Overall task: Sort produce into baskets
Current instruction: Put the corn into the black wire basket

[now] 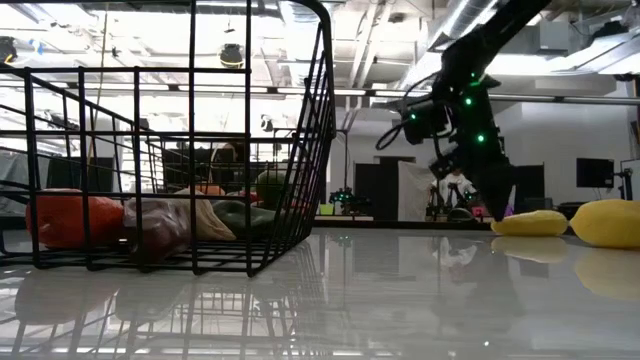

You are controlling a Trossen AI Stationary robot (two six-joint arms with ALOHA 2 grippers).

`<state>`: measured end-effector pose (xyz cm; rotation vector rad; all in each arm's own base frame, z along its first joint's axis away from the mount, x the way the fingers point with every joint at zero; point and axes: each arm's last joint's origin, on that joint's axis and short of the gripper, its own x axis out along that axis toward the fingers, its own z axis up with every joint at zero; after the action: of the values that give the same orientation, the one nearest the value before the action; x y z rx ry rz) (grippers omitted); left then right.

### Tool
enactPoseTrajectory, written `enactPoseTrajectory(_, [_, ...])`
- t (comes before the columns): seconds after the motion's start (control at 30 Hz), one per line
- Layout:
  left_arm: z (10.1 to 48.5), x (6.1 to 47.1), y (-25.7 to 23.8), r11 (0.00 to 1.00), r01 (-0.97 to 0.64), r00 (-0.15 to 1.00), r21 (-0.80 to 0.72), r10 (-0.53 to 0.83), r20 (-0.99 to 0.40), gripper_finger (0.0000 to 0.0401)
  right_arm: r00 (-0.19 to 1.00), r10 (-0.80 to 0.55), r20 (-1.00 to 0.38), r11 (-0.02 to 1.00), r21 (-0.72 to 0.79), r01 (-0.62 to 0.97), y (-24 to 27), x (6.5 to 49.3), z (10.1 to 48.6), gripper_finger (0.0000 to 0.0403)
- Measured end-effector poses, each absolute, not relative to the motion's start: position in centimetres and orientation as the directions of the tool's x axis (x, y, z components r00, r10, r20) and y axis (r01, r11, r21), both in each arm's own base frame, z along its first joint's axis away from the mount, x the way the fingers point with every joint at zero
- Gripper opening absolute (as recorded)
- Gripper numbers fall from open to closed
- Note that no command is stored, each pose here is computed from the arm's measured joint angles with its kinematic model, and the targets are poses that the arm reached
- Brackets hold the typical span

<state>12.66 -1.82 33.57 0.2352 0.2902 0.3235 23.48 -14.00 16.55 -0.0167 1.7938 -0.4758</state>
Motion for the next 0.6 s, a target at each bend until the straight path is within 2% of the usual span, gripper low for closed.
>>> enactPoseTrajectory(0.4, [33.6,12.7,-1.8,0.920,-0.274,0.908,0.279,0.344,-0.241,0.0223,-0.288,-0.200,-0.936,0.924,-0.278,0.262,-14.7,21.5,14.3,0.0151])
enactPoseTrajectory(0.6, [33.6,12.7,-1.8,0.919,-0.272,0.907,0.285,0.344,-0.242,0.0223,-0.292,-0.184,-0.939,0.929,-0.263,0.259,-14.6,21.4,14.3,0.0091])
